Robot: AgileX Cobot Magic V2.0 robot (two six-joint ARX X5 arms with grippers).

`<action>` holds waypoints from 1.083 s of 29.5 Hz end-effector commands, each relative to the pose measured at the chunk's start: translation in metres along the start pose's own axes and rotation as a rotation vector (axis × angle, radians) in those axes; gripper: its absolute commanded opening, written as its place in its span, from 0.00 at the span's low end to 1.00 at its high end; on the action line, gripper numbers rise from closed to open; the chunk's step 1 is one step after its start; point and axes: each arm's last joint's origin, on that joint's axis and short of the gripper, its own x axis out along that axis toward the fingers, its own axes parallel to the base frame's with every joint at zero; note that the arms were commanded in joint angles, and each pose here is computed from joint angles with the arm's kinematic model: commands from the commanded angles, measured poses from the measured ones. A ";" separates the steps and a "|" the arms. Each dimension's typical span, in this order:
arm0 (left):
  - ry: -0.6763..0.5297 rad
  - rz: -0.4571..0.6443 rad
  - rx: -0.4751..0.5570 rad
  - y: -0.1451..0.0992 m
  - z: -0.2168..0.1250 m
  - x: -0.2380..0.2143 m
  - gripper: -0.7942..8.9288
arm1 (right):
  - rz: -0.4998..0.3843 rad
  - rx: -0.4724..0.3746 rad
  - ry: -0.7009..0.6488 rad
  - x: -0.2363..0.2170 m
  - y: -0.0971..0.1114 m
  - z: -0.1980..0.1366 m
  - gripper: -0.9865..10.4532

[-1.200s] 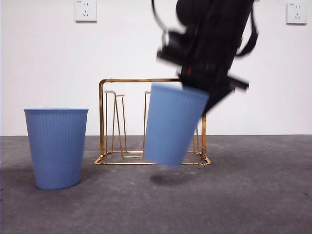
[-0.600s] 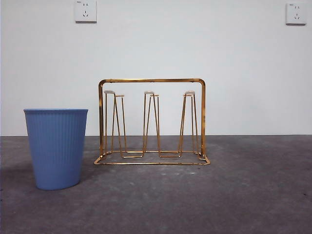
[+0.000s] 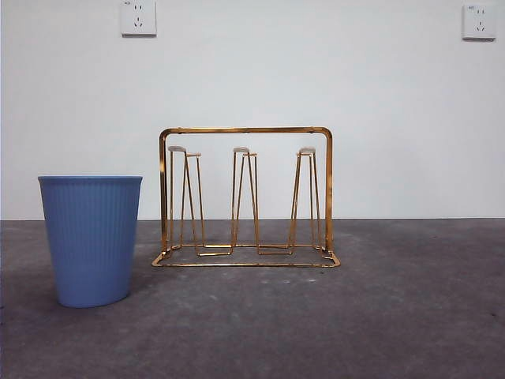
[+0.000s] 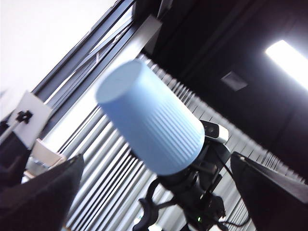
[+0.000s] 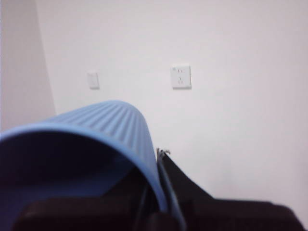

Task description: Pick up cup 1,put cup 1 in the cup rack,pick up cup 2,put cup 2 in the cup rack

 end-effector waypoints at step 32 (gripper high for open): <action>-0.207 -0.085 -0.024 0.024 -0.011 0.016 0.26 | 0.111 -0.018 0.114 0.053 0.024 -0.032 0.08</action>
